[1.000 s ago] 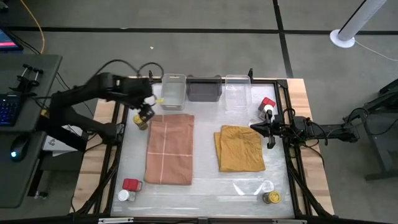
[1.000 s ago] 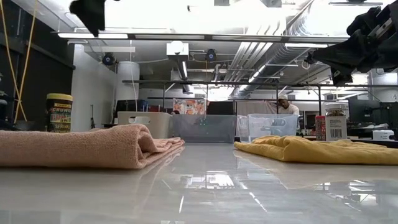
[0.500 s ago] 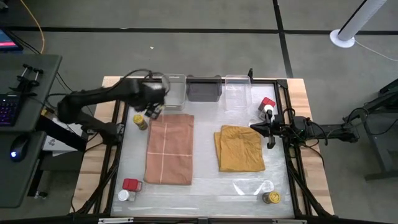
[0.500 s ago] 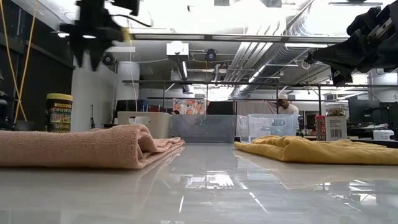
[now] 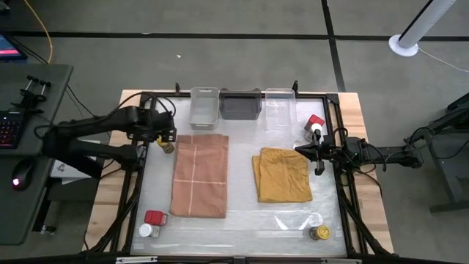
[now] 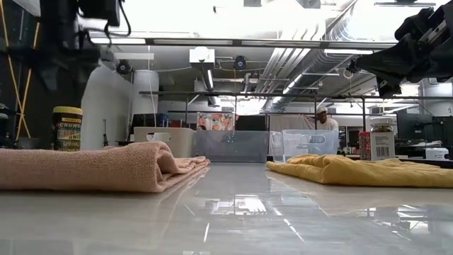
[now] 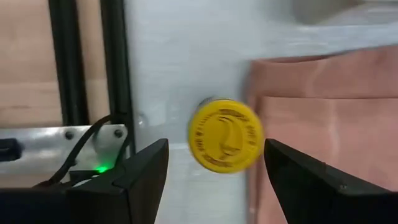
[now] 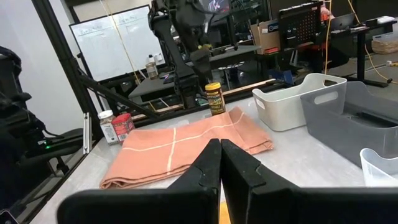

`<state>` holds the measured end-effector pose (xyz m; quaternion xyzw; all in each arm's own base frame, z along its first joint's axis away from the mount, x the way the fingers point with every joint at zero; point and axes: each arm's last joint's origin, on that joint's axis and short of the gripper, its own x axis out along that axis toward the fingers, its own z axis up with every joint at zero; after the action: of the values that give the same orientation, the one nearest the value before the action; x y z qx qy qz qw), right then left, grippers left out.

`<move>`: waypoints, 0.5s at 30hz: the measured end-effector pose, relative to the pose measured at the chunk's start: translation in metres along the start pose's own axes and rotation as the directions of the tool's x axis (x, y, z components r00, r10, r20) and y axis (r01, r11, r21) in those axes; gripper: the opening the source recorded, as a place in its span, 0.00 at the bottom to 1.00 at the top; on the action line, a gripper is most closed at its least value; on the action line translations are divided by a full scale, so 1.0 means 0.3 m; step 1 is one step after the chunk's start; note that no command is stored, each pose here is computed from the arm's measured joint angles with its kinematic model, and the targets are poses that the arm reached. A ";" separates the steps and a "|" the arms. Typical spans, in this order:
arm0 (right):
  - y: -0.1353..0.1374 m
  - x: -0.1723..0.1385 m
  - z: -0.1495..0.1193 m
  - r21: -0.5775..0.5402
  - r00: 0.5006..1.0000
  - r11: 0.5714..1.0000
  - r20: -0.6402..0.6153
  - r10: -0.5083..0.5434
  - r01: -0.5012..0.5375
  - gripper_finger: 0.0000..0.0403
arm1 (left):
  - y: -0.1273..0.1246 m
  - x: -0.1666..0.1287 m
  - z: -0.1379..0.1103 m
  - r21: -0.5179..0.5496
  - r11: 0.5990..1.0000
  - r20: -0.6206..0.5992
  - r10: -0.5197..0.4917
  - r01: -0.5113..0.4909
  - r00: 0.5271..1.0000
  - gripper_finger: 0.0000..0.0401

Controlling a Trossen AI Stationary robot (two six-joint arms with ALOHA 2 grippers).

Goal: Sort spices by type
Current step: Put the top yellow seasoning bottle into the gray bin

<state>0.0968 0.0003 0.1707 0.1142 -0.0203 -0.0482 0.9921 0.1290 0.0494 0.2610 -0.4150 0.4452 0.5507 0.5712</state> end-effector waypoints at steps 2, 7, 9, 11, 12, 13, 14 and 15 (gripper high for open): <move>0.000 0.000 0.000 0.000 1.000 1.000 0.000 0.000 0.000 0.00 | -0.003 0.015 0.008 -0.030 0.999 0.012 -0.013 0.014 1.000 0.62; 0.000 0.000 0.000 0.000 1.000 1.000 0.000 0.000 0.000 0.00 | -0.019 0.039 0.018 -0.021 0.998 0.014 -0.059 0.059 0.998 0.62; 0.000 0.000 0.000 0.000 1.000 1.000 0.000 0.000 0.000 0.00 | -0.019 0.049 0.017 -0.022 0.999 -0.002 -0.049 0.049 0.999 0.62; 0.000 0.000 0.000 0.000 1.000 1.000 0.000 0.000 0.000 0.00 | -0.016 0.057 0.015 -0.023 0.999 -0.008 -0.039 0.038 0.999 0.62; 0.000 0.000 0.000 0.000 1.000 1.000 0.000 0.000 0.000 0.00 | -0.015 0.061 0.015 -0.025 0.999 -0.010 -0.033 0.033 0.999 0.62; 0.000 0.000 0.000 0.000 1.000 1.000 0.000 0.000 0.000 0.00 | -0.016 0.067 0.014 -0.025 0.999 -0.011 -0.031 0.031 0.999 0.62; 0.000 0.000 0.000 0.000 1.000 1.000 0.000 0.000 0.000 0.00 | -0.015 0.074 0.013 -0.027 0.999 -0.015 -0.029 0.029 0.999 0.62; 0.000 0.000 0.000 0.000 1.000 1.000 0.000 0.000 0.000 0.00 | -0.014 0.082 0.011 -0.029 0.999 -0.024 -0.032 0.032 0.999 0.62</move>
<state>0.0968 0.0003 0.1708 0.1142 -0.0203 -0.0481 0.9921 0.1334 0.0587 0.2378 -0.4370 0.4377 0.5426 0.5684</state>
